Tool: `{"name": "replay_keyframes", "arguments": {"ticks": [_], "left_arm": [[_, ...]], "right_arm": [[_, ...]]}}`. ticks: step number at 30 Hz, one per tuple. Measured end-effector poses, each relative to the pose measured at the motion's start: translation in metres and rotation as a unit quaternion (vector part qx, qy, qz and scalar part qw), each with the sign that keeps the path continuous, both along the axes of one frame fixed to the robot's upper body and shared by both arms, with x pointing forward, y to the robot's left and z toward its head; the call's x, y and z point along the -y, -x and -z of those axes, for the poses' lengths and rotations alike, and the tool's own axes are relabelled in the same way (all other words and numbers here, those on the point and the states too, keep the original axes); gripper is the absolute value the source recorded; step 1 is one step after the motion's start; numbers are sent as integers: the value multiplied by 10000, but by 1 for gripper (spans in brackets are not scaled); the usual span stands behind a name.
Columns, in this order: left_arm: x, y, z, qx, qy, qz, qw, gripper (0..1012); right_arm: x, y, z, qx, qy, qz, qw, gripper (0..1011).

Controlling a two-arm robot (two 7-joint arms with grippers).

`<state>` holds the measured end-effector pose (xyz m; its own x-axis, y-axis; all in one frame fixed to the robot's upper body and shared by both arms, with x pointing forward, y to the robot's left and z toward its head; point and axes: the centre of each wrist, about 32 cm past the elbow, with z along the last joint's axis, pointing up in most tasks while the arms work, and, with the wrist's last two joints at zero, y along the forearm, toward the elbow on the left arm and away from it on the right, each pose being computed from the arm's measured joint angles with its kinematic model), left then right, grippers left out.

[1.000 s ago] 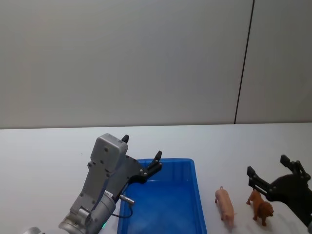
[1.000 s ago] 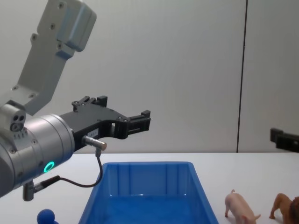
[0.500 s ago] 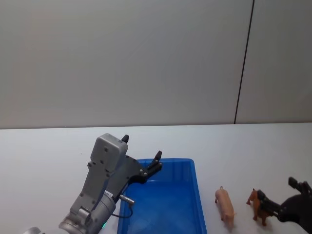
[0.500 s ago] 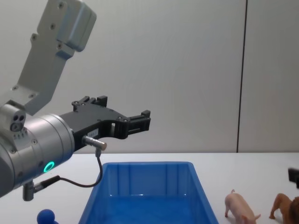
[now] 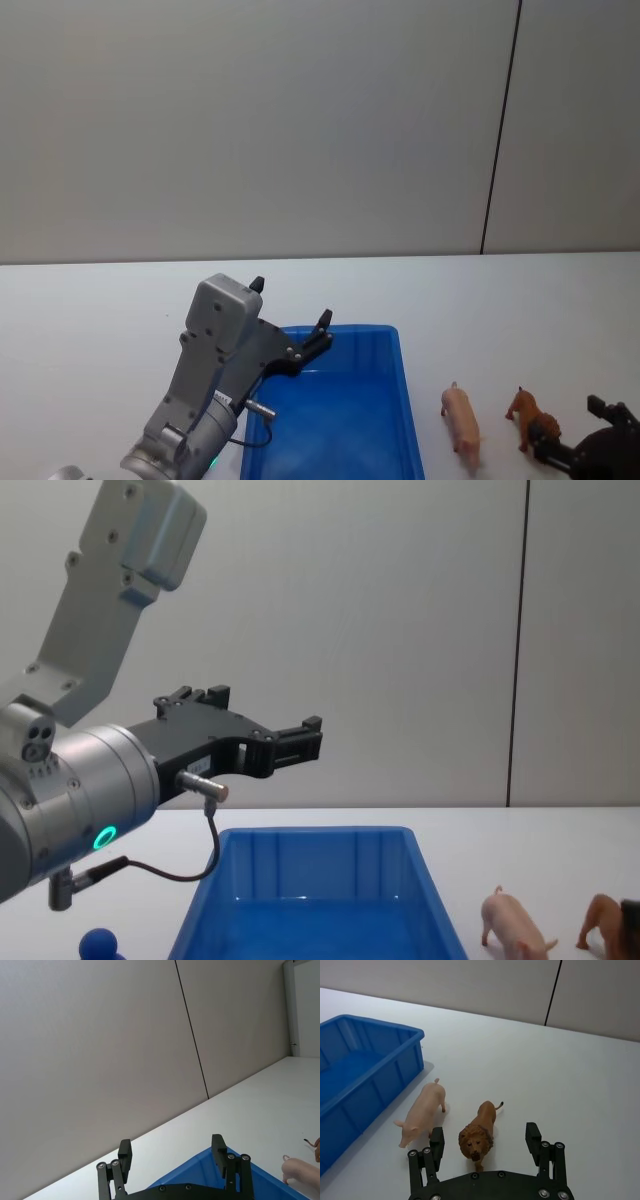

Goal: Pick up the two dolls from the table and place them into the box.

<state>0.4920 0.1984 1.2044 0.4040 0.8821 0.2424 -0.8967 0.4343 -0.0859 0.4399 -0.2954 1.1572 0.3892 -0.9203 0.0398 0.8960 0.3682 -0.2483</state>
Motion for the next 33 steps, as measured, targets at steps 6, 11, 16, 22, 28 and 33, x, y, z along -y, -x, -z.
{"name": "replay_keyframes", "arguments": {"ticks": [6,11,16,22,28,33], "left_arm": [[0,0,0,0,0,0,10000,1003],[0,0,0,0,0,0,10000,1003],[0,0,0,0,0,0,10000,1003],[0,0,0,0,0,0,10000,1003],[0,0,0,0,0,0,10000,1003],[0,0,0,0,0,0,10000,1003]], "right_arm": [[4,-31,52,-141,-26,-18,9999,1001],[0,-58,97,-251,-41,-30,9997,960],[-7,-80,129,-322,-53,-45,9995,856],[-15,-104,167,-390,-90,-66,9992,676],[-20,-121,191,-410,-182,-94,9990,488],[-24,-130,199,-351,-254,-116,9990,386]]}}
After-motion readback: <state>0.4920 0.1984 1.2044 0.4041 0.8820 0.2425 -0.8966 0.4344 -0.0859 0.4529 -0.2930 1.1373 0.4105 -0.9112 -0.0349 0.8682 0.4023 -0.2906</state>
